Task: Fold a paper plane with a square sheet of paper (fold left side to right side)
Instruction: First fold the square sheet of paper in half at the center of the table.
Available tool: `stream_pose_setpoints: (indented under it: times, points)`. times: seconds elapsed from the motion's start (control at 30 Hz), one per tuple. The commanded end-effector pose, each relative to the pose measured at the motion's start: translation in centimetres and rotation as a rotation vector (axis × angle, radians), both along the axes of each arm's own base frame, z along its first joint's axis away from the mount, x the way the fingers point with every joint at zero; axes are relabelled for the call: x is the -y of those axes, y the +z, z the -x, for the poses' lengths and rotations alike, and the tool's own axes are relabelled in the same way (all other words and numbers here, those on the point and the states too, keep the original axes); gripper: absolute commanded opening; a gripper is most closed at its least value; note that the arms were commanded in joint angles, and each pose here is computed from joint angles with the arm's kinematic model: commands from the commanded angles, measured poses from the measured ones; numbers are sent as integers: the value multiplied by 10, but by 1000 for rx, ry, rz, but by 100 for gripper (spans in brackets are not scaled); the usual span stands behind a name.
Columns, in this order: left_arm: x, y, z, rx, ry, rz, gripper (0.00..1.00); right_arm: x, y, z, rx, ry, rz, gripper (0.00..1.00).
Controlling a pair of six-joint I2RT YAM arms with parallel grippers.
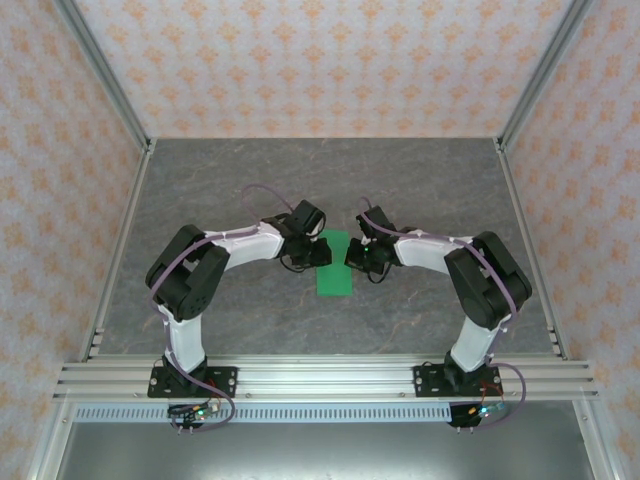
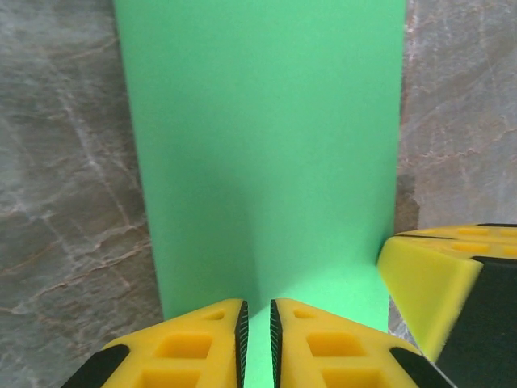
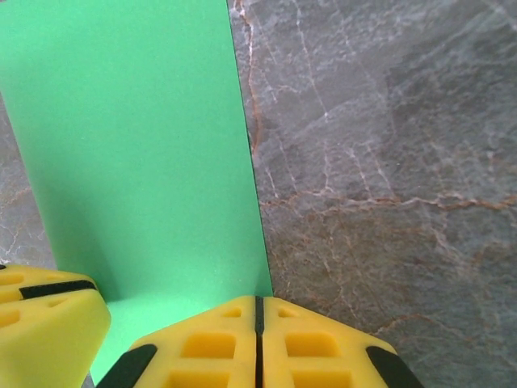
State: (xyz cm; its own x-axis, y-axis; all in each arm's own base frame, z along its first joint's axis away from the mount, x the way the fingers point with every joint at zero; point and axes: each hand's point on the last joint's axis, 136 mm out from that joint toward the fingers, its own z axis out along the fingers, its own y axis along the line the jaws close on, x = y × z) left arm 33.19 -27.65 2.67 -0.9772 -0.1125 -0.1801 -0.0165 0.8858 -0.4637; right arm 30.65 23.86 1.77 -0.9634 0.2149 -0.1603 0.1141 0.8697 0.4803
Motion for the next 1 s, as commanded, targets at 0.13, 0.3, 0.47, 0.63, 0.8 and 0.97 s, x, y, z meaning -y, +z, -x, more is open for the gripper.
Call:
stream_pose_setpoints:
  times: [0.13,0.3,0.47,0.63,0.8,0.97]
  points:
    - [-24,-20,4,-27,15,-64,18,25,-40,28,-119,16,160,8]
    - [-35,-28,6,-46,30,-62,18,25,-41,28,-124,21,163,8]
    - [-47,-20,4,-38,55,-41,18,25,-41,29,-128,24,164,8]
    - [-43,-1,-2,-1,48,14,18,22,-39,27,-121,30,147,8]
    - [-16,23,-11,53,17,156,18,19,-37,26,-117,34,140,8]
    - [3,24,-18,59,-1,197,18,19,-37,27,-118,36,144,8]
